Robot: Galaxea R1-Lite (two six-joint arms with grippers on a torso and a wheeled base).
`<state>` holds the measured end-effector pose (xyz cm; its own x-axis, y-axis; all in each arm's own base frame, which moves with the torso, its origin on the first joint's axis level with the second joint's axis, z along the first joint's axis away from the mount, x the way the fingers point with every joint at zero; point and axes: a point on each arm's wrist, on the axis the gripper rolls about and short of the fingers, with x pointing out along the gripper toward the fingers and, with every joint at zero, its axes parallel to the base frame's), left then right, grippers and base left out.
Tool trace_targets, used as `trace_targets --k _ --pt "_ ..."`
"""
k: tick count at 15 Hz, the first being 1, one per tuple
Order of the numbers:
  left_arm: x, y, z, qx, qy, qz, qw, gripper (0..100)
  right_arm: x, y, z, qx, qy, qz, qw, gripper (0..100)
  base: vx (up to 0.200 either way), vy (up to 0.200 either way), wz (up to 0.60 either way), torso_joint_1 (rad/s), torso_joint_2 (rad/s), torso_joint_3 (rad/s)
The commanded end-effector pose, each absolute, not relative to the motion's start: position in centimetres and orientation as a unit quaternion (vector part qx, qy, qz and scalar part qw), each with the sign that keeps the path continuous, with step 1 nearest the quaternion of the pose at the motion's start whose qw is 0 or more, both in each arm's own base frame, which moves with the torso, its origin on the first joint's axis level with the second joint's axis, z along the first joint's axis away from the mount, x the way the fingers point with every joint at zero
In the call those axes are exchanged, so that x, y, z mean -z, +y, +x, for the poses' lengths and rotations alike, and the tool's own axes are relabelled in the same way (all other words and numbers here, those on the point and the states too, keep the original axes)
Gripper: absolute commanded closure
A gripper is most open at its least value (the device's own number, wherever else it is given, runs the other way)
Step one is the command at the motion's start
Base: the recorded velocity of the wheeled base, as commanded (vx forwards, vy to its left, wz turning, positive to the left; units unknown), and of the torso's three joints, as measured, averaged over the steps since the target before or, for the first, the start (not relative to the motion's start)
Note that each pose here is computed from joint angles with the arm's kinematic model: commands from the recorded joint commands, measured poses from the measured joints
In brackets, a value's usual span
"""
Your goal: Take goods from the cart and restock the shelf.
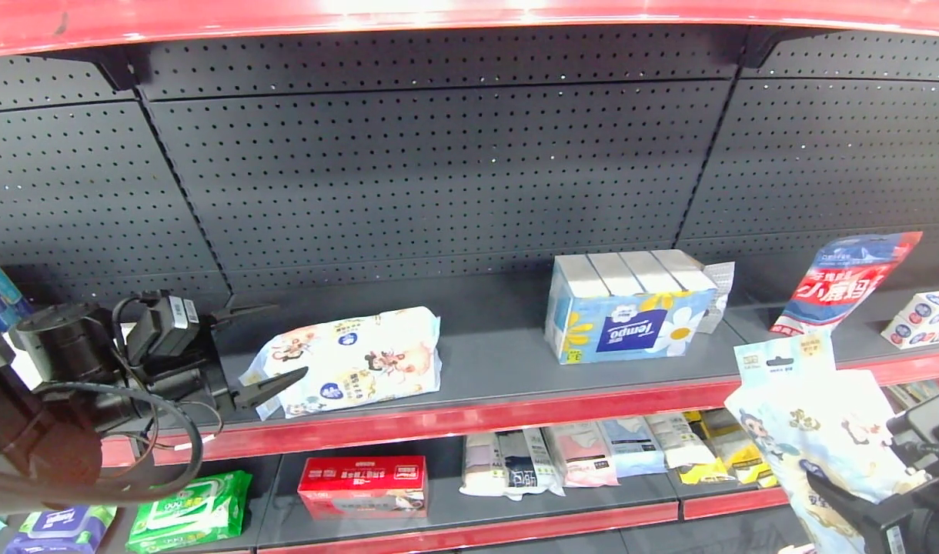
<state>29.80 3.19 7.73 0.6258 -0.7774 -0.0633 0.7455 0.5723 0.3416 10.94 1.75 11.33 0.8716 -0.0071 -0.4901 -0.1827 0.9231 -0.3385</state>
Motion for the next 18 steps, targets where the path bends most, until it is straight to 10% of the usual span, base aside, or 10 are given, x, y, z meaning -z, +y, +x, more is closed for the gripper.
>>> trace_targets --k 1,12,18 --pt "-8.4 3.5 29.6 0.423 -0.065 0.177 0.886 0 -11.4 1.8 10.9 -0.046 0.247 -0.191 0.949 100 0.000 0.000 0.00 0.000 0.00 0.000" --pt "-13.4 2.7 23.6 0.327 -0.091 0.183 0.923 0 -11.4 1.7 10.4 -0.045 0.238 -0.188 0.952 100 0.000 0.000 0.00 0.000 0.00 0.000" --pt "-16.0 3.1 21.2 0.075 -0.093 0.090 0.989 0 -12.0 1.6 9.9 -0.042 0.215 -0.181 0.959 100 0.000 0.000 0.00 0.000 0.00 0.000"
